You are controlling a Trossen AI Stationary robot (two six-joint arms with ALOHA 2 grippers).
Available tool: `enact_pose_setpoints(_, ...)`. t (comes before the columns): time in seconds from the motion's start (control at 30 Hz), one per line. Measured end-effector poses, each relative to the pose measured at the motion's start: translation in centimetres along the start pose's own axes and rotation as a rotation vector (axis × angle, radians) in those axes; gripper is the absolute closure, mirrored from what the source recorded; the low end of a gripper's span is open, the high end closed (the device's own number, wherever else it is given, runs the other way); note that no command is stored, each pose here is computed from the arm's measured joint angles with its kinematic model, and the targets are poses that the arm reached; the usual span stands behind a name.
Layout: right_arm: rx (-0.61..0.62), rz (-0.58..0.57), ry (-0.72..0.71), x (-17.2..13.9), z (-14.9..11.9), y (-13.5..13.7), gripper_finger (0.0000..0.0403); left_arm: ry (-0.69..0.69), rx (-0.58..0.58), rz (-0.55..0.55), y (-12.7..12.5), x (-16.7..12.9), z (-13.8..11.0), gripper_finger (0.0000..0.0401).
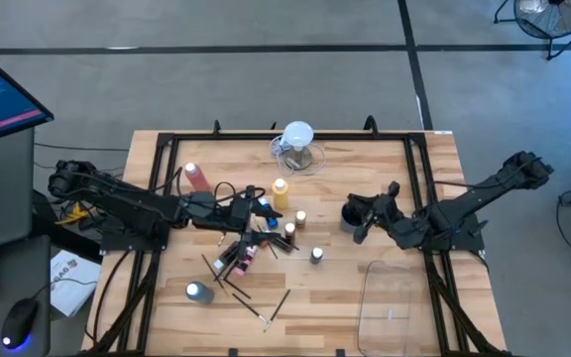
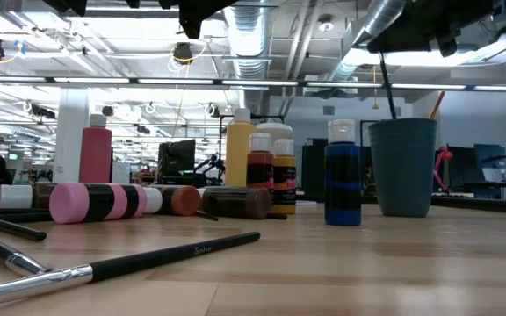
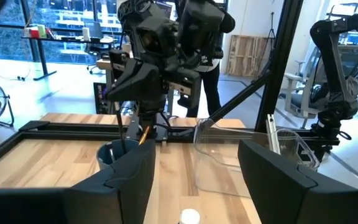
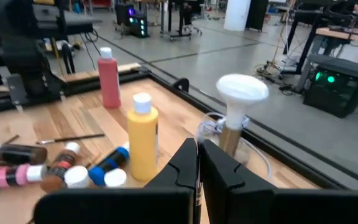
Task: Pick & Place Paint Supplies
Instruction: Put the black silver paintbrush into the blue cup
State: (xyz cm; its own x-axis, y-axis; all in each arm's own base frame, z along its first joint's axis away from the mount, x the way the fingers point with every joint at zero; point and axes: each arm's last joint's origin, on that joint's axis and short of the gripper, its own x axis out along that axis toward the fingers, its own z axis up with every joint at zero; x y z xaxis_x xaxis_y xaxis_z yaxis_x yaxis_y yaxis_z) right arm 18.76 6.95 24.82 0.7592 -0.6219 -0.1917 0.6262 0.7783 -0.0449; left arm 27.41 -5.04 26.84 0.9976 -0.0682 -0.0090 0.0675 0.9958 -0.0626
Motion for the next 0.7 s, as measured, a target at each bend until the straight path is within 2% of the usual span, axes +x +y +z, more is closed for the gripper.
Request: enact_pose_setpoints(0.7,0.020,-0.007,0.046,-0.23,-0.90,-0.25,0.0401,-0.030,0.004,0.016,0.47,0.07,0.30,0.0186)
